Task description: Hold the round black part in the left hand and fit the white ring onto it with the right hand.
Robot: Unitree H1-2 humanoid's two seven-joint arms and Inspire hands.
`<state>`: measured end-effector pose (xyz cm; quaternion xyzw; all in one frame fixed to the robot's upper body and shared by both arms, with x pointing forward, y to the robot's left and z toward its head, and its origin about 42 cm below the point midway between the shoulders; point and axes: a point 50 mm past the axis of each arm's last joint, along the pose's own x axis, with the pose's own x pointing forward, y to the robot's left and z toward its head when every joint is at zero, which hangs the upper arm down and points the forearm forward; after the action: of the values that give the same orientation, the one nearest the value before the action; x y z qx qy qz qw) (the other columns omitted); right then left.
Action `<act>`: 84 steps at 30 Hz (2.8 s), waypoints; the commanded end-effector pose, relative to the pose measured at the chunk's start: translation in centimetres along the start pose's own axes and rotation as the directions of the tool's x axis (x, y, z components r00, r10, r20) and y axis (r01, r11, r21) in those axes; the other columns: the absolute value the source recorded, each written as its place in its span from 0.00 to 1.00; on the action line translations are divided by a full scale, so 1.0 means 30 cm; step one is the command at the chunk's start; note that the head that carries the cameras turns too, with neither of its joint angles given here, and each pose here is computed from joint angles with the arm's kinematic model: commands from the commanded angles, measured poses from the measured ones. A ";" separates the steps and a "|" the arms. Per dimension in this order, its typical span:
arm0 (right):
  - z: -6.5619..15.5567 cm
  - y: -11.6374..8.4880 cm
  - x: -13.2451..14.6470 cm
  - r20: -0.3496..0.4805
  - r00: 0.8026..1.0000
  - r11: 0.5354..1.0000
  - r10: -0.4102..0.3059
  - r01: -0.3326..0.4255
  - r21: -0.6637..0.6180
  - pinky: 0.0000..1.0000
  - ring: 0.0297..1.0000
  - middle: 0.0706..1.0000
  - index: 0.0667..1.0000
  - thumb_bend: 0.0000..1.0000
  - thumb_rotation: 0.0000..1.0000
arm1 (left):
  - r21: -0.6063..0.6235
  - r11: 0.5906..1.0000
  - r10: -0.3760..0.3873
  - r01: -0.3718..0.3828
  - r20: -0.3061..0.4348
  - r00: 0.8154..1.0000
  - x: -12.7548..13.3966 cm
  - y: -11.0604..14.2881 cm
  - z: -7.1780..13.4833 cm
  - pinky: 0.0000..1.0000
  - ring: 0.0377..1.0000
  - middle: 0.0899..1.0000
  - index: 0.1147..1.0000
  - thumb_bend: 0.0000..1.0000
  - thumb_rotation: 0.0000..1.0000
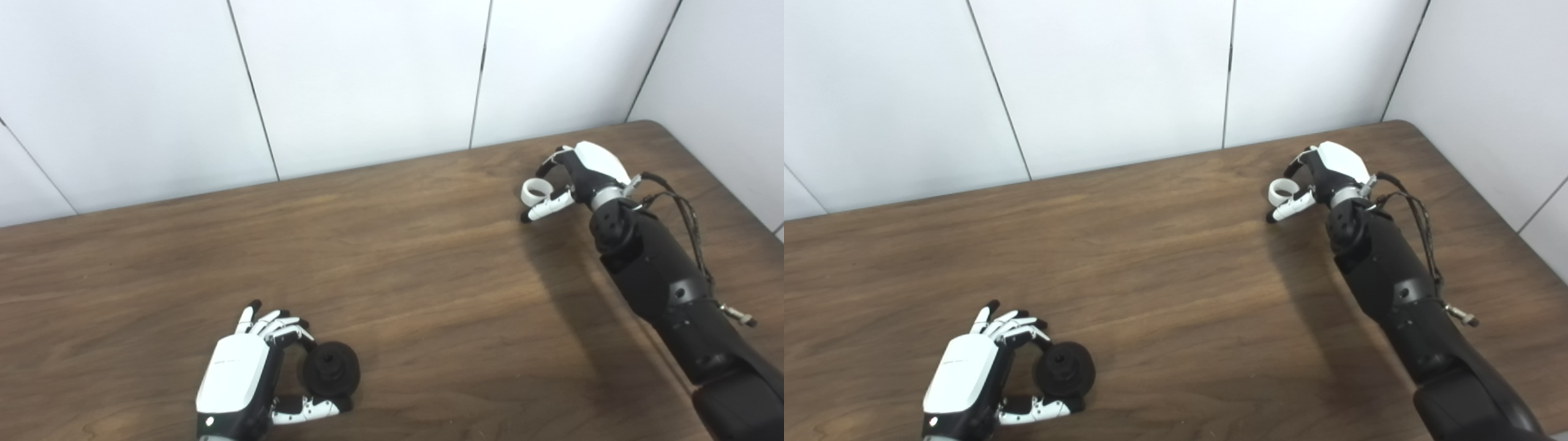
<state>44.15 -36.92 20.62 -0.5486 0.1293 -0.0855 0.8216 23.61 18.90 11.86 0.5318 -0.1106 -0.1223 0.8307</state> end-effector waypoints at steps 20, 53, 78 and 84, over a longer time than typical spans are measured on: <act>0.010 -0.099 0.015 0.042 0.996 0.997 -0.083 0.083 -0.002 0.99 0.95 0.83 0.45 0.53 0.13 | 0.024 0.997 -0.077 0.077 -0.034 0.996 -0.044 -0.024 -0.018 1.00 0.85 0.72 0.42 0.52 0.05; 0.166 -0.110 -0.186 0.325 0.946 0.999 -0.007 0.019 -0.037 1.00 0.96 0.83 0.45 0.52 0.13 | 0.023 0.997 -0.075 0.076 -0.024 0.997 -0.035 -0.041 0.014 1.00 0.85 0.72 0.42 0.52 0.05; 0.529 0.014 -0.623 0.710 0.659 0.966 0.249 -0.219 -0.135 1.00 0.98 0.84 0.45 0.52 0.13 | 0.018 0.998 -0.062 0.062 -0.020 0.998 -0.004 -0.091 0.106 1.00 0.85 0.72 0.42 0.52 0.05; 0.548 0.042 -0.672 0.735 0.616 0.955 0.283 -0.252 -0.156 1.00 0.98 0.85 0.45 0.52 0.13 | 0.014 0.998 -0.058 0.058 -0.018 0.998 0.004 -0.102 0.131 1.00 0.86 0.72 0.42 0.52 0.05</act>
<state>30.16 -16.35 26.23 -0.5166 -0.1021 0.2854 0.8007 23.04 14.93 12.02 0.5355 -0.1115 -0.1087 0.8301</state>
